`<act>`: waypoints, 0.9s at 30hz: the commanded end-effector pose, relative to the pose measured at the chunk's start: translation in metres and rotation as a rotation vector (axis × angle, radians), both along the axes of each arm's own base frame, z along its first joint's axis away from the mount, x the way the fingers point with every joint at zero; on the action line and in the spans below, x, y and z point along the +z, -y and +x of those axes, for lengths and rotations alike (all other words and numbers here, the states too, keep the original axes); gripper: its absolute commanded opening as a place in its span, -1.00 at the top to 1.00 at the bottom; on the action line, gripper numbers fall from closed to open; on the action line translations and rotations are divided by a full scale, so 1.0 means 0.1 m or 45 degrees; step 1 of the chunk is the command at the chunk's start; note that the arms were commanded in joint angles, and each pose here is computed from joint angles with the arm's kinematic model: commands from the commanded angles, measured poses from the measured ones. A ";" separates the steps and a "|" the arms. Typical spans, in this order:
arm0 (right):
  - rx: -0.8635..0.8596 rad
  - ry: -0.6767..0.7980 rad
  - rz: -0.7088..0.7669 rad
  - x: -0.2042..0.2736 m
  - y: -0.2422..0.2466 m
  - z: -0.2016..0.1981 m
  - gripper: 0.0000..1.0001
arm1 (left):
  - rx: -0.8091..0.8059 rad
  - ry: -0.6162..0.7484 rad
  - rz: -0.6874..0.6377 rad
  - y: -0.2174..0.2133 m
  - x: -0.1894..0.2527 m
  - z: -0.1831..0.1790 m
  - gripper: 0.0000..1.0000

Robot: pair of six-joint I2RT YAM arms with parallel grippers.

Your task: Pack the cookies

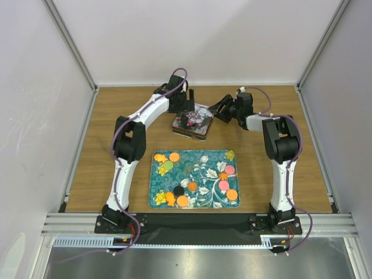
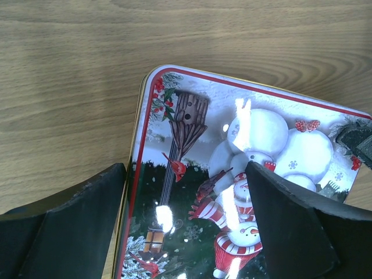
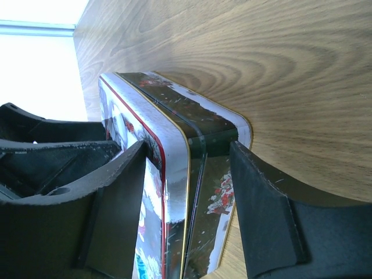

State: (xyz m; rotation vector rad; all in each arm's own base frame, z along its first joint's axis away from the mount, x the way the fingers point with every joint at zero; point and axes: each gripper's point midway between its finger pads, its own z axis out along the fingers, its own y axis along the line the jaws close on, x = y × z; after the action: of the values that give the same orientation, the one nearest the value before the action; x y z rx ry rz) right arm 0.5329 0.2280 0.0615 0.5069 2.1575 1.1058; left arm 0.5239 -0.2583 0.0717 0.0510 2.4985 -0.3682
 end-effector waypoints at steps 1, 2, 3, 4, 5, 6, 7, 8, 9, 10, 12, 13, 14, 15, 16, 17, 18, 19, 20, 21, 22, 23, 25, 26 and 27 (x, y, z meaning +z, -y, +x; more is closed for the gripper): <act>-0.037 -0.210 -0.106 -0.42 0.05 -0.19 0.28 | -0.132 -0.185 0.092 0.06 -0.27 -0.44 -0.82; -0.039 -0.220 -0.117 -0.43 0.05 -0.20 0.34 | -0.138 -0.183 0.091 0.08 -0.27 -0.44 -0.82; -0.045 -0.230 -0.125 -0.44 0.06 -0.21 0.38 | -0.142 -0.184 0.093 0.08 -0.26 -0.45 -0.82; -0.043 -0.251 -0.128 -0.47 0.05 -0.25 0.43 | -0.145 -0.185 0.092 0.09 -0.26 -0.45 -0.82; -0.047 -0.262 -0.128 -0.48 0.07 -0.27 0.50 | -0.147 -0.184 0.088 0.10 -0.25 -0.45 -0.82; -0.046 -0.263 -0.125 -0.47 0.07 -0.28 0.53 | -0.150 -0.178 0.084 0.11 -0.22 -0.45 -0.82; -0.039 -0.264 -0.126 -0.47 0.06 -0.30 0.55 | -0.154 -0.177 0.076 0.12 -0.21 -0.45 -0.82; -0.040 -0.275 -0.135 -0.50 0.07 -0.33 0.60 | -0.159 -0.169 0.073 0.13 -0.18 -0.45 -0.83; -0.042 -0.265 -0.133 -0.47 0.08 -0.34 0.63 | -0.171 -0.165 0.062 0.17 -0.15 -0.46 -0.83; -0.038 -0.265 -0.128 -0.46 0.07 -0.35 0.64 | -0.177 -0.164 0.059 0.18 -0.15 -0.47 -0.83; -0.023 -0.281 -0.129 -0.51 0.05 -0.44 0.69 | -0.192 -0.152 0.056 0.21 -0.10 -0.47 -0.86; -0.018 -0.280 -0.130 -0.49 0.04 -0.47 0.71 | -0.204 -0.147 0.048 0.24 -0.08 -0.48 -0.86; -0.003 -0.277 -0.132 -0.49 -0.01 -0.51 0.73 | -0.210 -0.144 0.044 0.25 -0.07 -0.48 -0.86; 0.000 -0.285 -0.140 -0.52 -0.01 -0.56 0.74 | -0.222 -0.151 0.042 0.27 -0.08 -0.49 -0.87; 0.003 -0.282 -0.149 -0.50 -0.02 -0.58 0.74 | -0.227 -0.142 0.038 0.29 -0.04 -0.47 -0.88; 0.009 -0.279 -0.155 -0.50 -0.04 -0.61 0.76 | -0.232 -0.144 0.042 0.30 -0.05 -0.48 -0.88; 0.020 -0.283 -0.163 -0.51 -0.07 -0.65 0.78 | -0.238 -0.147 0.045 0.30 -0.05 -0.48 -0.88; 0.021 -0.296 -0.166 -0.53 -0.07 -0.70 0.78 | -0.240 -0.145 0.044 0.30 -0.04 -0.48 -0.88; 0.022 -0.289 -0.161 -0.50 -0.08 -0.73 0.81 | -0.241 -0.144 0.046 0.30 -0.03 -0.49 -0.88; 0.030 -0.271 -0.152 -0.46 -0.12 -0.74 0.82 | -0.244 -0.139 0.047 0.30 -0.02 -0.48 -0.89; 0.034 -0.279 -0.154 -0.48 -0.14 -0.80 0.83 | -0.247 -0.140 0.047 0.30 -0.02 -0.49 -0.89; 0.043 -0.271 -0.155 -0.43 -0.17 -0.82 0.85 | -0.247 -0.139 0.050 0.30 -0.02 -0.48 -0.89; 0.055 -0.258 -0.157 -0.40 -0.26 -0.89 0.86 | -0.253 -0.127 0.047 0.31 0.01 -0.47 -0.90; 0.048 -0.274 -0.148 -0.42 -0.26 -0.94 0.88 | -0.254 -0.131 0.047 0.31 -0.02 -0.46 -0.90; 0.043 -0.251 -0.133 -0.37 -0.29 -0.94 0.88 | -0.259 -0.136 0.045 0.32 -0.02 -0.47 -0.91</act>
State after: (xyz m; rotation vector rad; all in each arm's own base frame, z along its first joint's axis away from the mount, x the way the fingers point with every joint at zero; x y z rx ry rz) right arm 0.5007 0.2288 0.0679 0.5748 2.1567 0.9926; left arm 0.4998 -0.2654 0.0740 0.1803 2.5723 -0.3721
